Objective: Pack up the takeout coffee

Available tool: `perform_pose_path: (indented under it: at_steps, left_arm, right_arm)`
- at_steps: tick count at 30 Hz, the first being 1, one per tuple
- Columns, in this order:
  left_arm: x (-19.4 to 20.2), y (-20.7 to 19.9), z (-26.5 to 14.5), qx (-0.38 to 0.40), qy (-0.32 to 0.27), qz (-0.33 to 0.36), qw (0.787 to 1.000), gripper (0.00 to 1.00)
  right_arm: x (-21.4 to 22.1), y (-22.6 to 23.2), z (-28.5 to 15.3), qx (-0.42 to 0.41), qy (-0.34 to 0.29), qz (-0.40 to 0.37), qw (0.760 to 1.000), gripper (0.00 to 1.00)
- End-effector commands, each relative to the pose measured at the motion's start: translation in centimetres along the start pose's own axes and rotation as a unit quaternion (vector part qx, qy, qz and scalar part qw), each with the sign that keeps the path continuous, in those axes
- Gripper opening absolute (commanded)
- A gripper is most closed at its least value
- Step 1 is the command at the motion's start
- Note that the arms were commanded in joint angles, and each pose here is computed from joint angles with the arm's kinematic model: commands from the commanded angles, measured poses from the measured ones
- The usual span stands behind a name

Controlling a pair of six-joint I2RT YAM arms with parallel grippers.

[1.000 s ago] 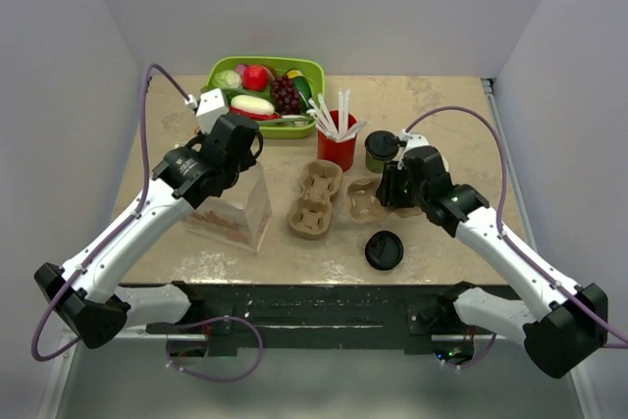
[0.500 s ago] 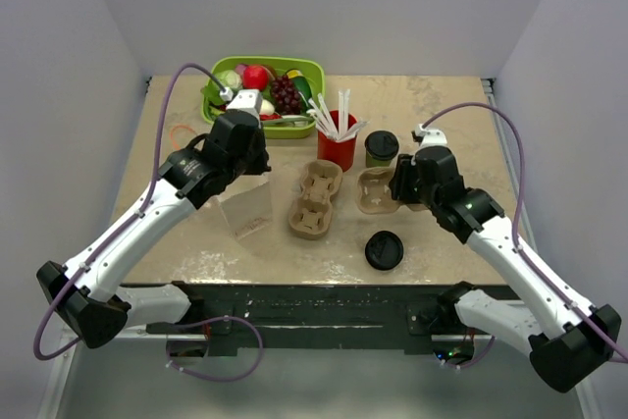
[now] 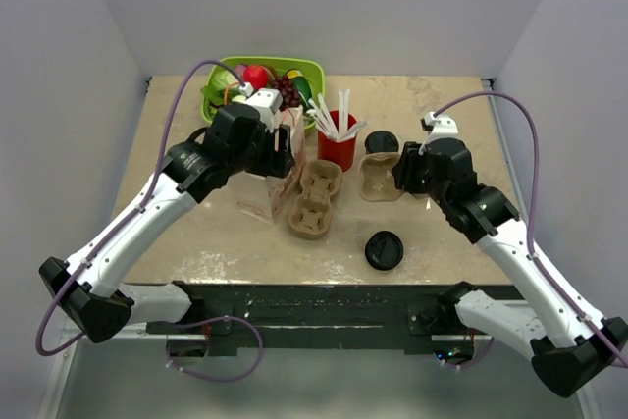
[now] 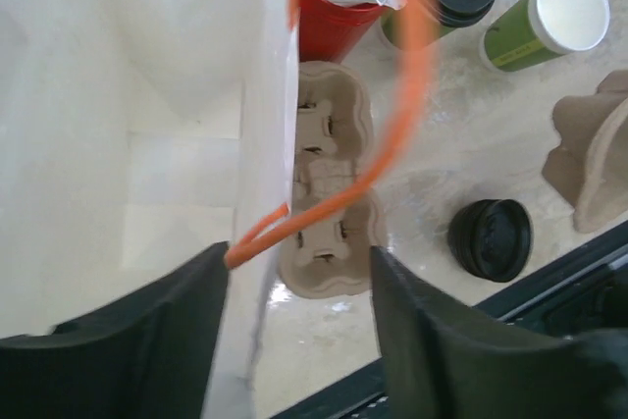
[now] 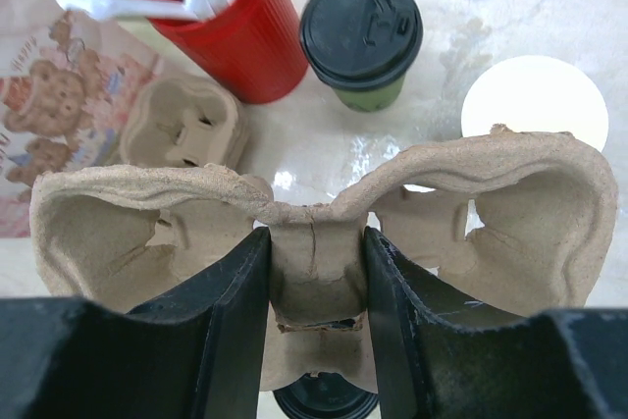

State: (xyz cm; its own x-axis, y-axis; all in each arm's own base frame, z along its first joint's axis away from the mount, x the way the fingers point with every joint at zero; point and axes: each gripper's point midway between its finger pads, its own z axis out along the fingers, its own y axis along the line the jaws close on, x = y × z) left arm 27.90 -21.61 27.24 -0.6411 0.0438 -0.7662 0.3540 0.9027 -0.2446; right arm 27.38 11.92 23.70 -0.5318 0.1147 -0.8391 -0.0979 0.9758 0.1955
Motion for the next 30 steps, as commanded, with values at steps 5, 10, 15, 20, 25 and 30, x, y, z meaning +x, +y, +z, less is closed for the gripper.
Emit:
perform_pose_path:
  at_steps: [5,10,15,20,25,30]
  left_arm:
    - [-8.7,-0.2,-6.3,-0.020,-0.128,-0.001,0.992,0.87]
    - [-13.8,2.6,-12.0,-0.103,-0.237,-0.022,0.966,1.00]
    - [-14.0,9.4,-10.0,-0.207,-0.214,-0.059,0.953,1.00]
    - [-14.7,11.6,-6.3,-0.101,-0.205,-0.075,0.971,1.00]
    - [-13.2,12.9,-5.1,-0.019,-0.211,-0.079,0.974,1.00]
    - [-11.1,12.3,-2.5,0.059,-0.182,-0.096,0.977,0.94]
  right_arm:
    - [-6.7,2.7,-2.8,-0.058,-0.090,0.009,0.994,0.43]
    - [-11.9,6.4,-4.3,-0.136,-0.146,0.009,0.980,0.43]
    - [-16.1,13.4,-6.3,-0.295,-0.166,-0.021,0.941,0.42]
    - [-19.8,20.9,-8.7,-0.465,-0.160,-0.058,0.869,0.42]
    - [-20.4,27.0,-10.9,-0.586,-0.114,-0.077,0.799,0.42]
    - [-20.2,31.0,-11.0,-0.652,-0.060,-0.069,0.753,0.41]
